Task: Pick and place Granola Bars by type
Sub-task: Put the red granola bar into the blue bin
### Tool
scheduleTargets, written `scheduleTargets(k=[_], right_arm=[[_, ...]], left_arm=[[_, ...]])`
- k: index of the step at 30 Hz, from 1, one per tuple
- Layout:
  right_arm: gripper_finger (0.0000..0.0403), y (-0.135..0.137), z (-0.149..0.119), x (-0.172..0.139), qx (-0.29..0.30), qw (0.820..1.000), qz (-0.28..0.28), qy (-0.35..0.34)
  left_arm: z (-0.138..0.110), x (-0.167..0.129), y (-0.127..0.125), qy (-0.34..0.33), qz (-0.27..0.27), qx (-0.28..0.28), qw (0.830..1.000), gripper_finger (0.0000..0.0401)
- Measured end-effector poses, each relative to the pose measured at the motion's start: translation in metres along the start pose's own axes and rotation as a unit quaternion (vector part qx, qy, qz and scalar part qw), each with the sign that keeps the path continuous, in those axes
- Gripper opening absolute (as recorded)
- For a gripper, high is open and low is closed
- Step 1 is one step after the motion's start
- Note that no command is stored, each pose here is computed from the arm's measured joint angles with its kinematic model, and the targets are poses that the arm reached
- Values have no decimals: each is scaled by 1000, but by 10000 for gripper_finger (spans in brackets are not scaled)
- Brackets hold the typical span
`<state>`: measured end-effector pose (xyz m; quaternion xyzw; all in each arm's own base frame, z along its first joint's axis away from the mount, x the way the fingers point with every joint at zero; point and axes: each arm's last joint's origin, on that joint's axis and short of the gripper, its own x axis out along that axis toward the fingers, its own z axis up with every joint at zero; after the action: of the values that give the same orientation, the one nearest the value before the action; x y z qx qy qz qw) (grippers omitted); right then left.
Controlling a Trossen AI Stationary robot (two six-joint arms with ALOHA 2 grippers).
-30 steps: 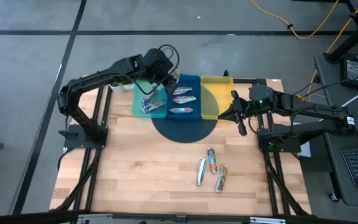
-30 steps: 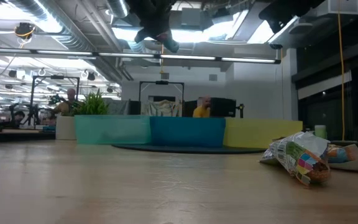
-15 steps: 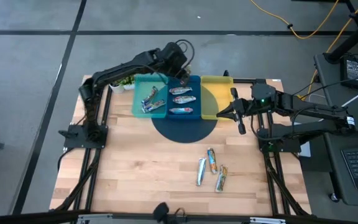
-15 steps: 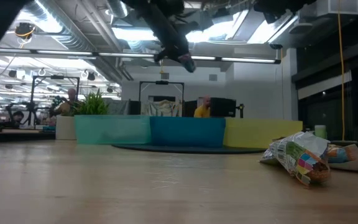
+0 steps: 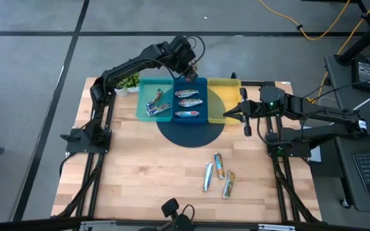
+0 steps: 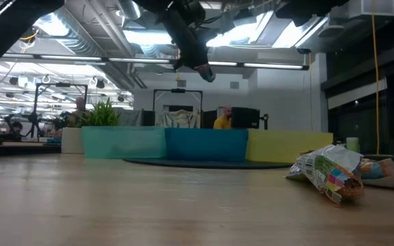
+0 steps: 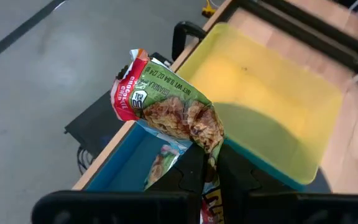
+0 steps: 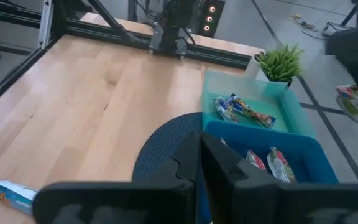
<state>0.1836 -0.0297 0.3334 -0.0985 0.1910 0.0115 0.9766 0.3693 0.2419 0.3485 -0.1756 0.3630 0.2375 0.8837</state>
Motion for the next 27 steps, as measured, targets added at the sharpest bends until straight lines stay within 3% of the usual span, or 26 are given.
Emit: scheduleTargets(k=[7,14,23,27], right_arm=[[19,0,0,0,0,1000,-5,1],[19,-2,0,0,29,999,-26,6],[20,-2,-1,0,39,998,-42,10],[19,-2,-1,0,39,998,-42,10]], left_arm=[[-16,23,-1,47,0,29,998,19],[-52,56,-14,113,-20,38,993,19],[-66,64,-31,132,-45,153,978,20],[-69,69,-38,132,-65,231,962,20]])
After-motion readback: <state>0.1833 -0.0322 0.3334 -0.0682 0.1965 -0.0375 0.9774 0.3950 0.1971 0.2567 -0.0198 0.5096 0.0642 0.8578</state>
